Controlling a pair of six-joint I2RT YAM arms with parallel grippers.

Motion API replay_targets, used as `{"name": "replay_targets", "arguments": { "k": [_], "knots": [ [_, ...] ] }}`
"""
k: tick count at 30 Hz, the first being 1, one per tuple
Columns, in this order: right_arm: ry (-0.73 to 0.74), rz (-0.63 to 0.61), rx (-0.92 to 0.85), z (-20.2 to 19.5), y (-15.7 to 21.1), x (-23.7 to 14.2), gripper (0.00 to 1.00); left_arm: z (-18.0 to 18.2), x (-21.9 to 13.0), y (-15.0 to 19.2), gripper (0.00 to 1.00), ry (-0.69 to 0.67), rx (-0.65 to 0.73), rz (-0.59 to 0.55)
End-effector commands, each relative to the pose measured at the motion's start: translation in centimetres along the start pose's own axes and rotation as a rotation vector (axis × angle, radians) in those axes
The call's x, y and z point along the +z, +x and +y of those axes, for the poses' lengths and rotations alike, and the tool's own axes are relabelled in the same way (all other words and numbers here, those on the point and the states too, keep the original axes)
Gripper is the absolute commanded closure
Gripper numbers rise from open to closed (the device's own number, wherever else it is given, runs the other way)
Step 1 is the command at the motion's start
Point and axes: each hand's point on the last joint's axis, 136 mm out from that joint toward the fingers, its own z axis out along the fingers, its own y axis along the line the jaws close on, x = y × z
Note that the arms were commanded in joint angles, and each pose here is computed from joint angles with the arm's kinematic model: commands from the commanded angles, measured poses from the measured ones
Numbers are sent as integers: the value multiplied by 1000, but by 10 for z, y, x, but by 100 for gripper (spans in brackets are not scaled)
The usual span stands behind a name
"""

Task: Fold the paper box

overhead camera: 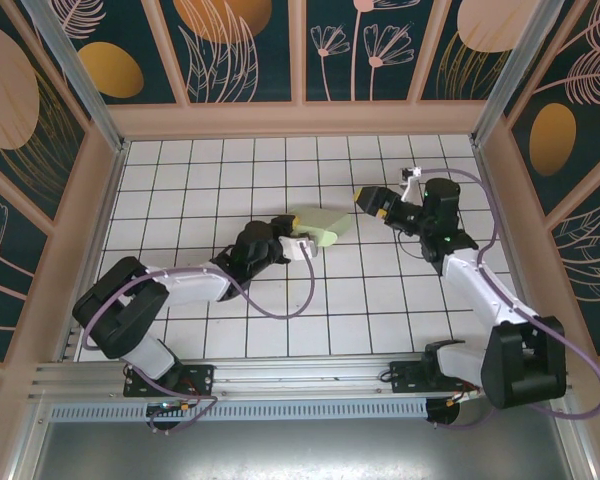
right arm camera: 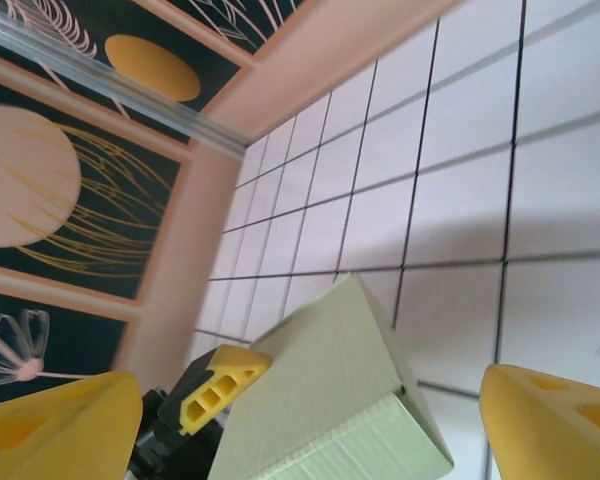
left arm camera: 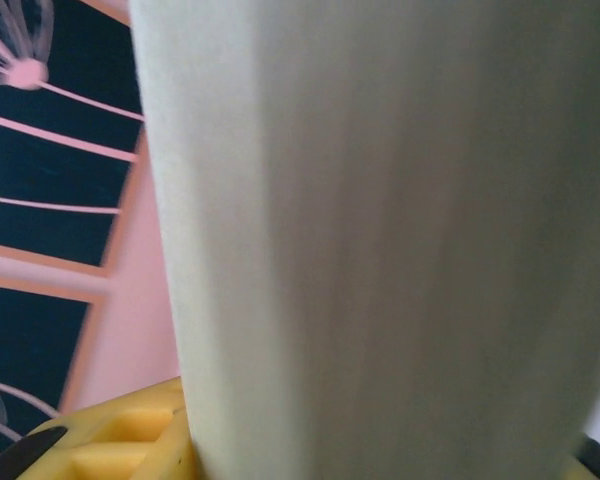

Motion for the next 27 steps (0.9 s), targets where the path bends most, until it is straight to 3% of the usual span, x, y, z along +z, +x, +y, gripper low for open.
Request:
{"name": "replay_targets", "arguments": {
  "k": [1, 5, 8, 13, 22, 27],
  "knots": [
    [110, 31, -312, -3, 2, -8, 15, -18, -9, 5, 59, 199, -102, 64],
    [130, 101, -629, 11, 19, -4, 15, -19, -12, 5, 59, 298, -153, 122],
    [104, 195, -911, 18, 53, 1, 12, -23, -17, 7, 59, 340, -171, 144],
    [-32, 309, -1218, 18, 93, 1, 12, -36, -29, 7, 58, 442, -207, 148],
    [-254, 460, -1307, 31, 127, 6, 13, -42, -41, 7, 58, 536, -221, 130],
    [-262, 480, -1335, 32, 135, 24, 14, -34, -41, -4, 58, 541, -221, 89]
  ]
}}
